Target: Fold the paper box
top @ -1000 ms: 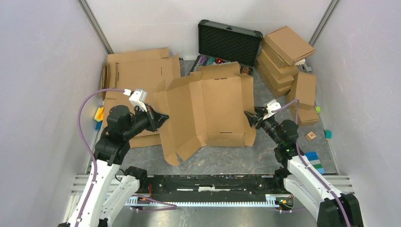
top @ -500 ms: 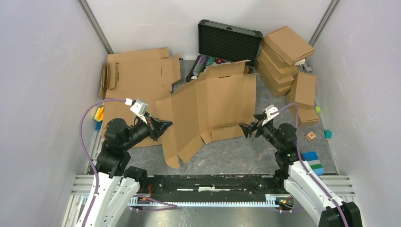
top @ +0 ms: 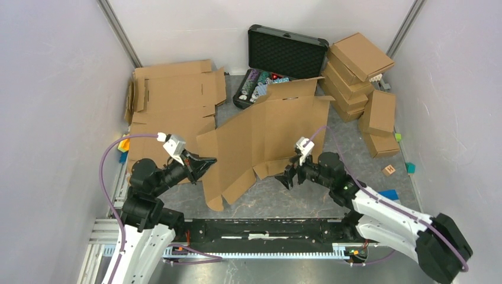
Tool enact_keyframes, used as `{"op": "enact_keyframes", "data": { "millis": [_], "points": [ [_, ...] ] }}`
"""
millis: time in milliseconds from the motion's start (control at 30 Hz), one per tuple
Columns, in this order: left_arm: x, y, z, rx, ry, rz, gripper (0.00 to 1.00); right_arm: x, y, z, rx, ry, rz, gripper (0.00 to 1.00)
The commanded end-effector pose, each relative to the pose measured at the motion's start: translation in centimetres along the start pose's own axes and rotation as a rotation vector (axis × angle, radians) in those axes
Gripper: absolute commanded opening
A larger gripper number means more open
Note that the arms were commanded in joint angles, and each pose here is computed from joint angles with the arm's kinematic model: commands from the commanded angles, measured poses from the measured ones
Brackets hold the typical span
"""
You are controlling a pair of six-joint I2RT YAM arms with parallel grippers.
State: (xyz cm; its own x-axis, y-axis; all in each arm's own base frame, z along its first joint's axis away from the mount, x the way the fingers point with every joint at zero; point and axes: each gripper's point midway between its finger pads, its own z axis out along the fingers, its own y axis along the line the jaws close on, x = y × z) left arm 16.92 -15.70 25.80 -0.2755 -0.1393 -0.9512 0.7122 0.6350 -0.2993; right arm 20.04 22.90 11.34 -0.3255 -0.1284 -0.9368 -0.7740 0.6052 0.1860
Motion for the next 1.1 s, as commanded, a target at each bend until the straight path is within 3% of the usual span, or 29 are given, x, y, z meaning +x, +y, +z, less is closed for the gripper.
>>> {"op": "enact_keyframes", "data": {
  "millis": [0, 200, 400, 567, 867, 1067],
  "points": [
    [-1.7, -0.5, 0.0, 0.033, -0.068, 0.097, 0.02, -4.0, -2.5, 1.8, 0.137, -0.009, -0.061, 0.98],
    [-1.6, -0.1, 0.1, 0.016, -0.064, 0.106, 0.02, -3.4, -3.4, 4.2, 0.165, 0.065, 0.002, 0.92],
    [-1.2, 0.5, 0.5, -0.003, -0.041, 0.111, 0.02, 0.7, -2.0, 4.7, 0.036, 0.257, -0.047, 0.89],
    [-0.9, 1.1, 1.0, -0.017, -0.013, 0.098, 0.02, 3.3, -1.0, 3.8, -0.050, 0.335, -0.100, 0.79],
    [-1.0, 1.5, 1.2, -0.030, 0.004, 0.114, 0.02, 3.9, 0.1, 2.4, -0.119, 0.392, -0.165, 0.54],
    [-1.1, 1.6, 1.1, -0.041, -0.001, 0.125, 0.02, 4.8, 2.0, 1.7, -0.173, 0.449, -0.170, 0.47]
  ]
}}
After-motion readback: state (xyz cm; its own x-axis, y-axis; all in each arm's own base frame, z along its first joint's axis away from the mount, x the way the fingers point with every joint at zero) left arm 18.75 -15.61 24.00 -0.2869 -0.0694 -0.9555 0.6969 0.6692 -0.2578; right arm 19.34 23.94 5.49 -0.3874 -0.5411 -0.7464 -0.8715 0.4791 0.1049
